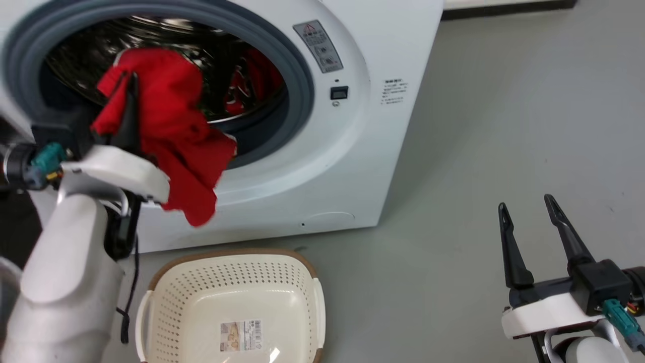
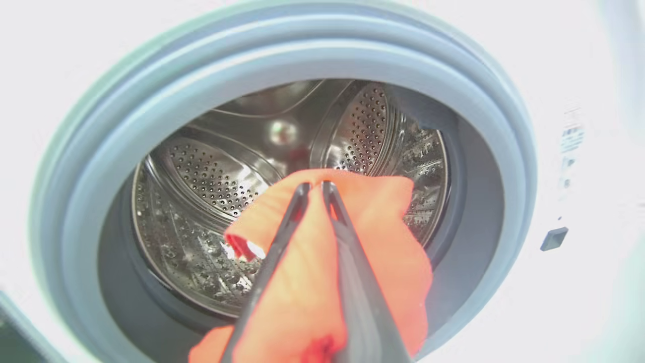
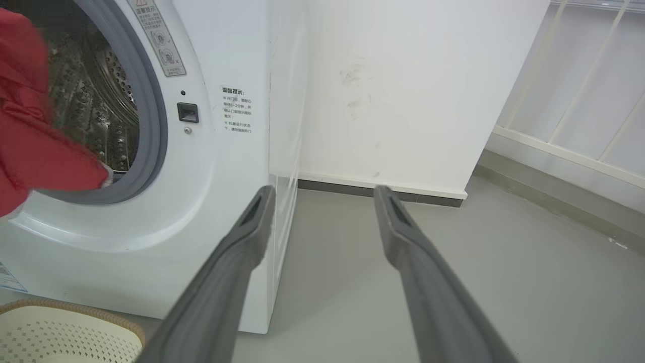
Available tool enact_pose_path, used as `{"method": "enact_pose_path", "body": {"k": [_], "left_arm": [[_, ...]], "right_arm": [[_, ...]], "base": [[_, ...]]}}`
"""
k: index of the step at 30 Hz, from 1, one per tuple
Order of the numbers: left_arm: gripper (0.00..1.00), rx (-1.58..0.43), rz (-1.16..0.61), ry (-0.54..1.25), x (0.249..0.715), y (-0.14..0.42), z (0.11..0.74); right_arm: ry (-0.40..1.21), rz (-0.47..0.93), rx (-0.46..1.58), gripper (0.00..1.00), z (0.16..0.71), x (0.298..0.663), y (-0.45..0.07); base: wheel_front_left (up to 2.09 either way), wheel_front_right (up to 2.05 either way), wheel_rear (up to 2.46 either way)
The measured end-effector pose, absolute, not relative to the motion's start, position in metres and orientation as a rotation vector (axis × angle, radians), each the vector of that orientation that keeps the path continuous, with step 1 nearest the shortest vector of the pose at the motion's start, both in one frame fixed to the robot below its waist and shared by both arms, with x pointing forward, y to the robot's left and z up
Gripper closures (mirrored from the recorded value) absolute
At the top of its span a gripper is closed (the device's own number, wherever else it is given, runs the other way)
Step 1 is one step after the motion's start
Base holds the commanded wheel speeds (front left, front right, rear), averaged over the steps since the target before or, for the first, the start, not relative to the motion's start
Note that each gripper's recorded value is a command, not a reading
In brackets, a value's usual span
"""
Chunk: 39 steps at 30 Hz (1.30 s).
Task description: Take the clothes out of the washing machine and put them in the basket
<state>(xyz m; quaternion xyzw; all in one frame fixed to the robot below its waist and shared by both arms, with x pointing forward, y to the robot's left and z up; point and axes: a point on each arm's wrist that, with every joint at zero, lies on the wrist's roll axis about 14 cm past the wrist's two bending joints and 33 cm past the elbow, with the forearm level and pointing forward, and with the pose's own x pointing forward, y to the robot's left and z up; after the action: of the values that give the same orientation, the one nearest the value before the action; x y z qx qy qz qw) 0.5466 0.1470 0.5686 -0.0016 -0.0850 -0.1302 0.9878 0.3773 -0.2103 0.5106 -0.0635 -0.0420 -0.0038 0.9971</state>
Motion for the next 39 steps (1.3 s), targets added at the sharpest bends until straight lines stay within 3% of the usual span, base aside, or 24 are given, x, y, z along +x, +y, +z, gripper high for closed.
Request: {"method": "enact_pose_path", "body": {"k": [13, 26, 39], "left_arm": [[1.00, -0.028, -0.216, -0.134, 0.469, 0.171, 0.540], [1.00, -0.121, -0.133, 0.244, 0.457, 0.179, 0.395], [1.00, -0.091, -0.143, 0.601, 0.455, 0.169, 0.262]], "right_arm": [[-0.111, 0.085, -0.131, 0.00, 0.516, 0.386, -0.180], [-0.017, 0.136, -0.185, 0.00, 0.474, 0.421, -0.168], [0.072, 0.130, -0.234, 0.00, 0.419, 0.462, -0.176]], "base": [[0.00, 0.00, 0.00], [0.00, 0.00, 0.00], [0.00, 0.00, 0.00]]}}
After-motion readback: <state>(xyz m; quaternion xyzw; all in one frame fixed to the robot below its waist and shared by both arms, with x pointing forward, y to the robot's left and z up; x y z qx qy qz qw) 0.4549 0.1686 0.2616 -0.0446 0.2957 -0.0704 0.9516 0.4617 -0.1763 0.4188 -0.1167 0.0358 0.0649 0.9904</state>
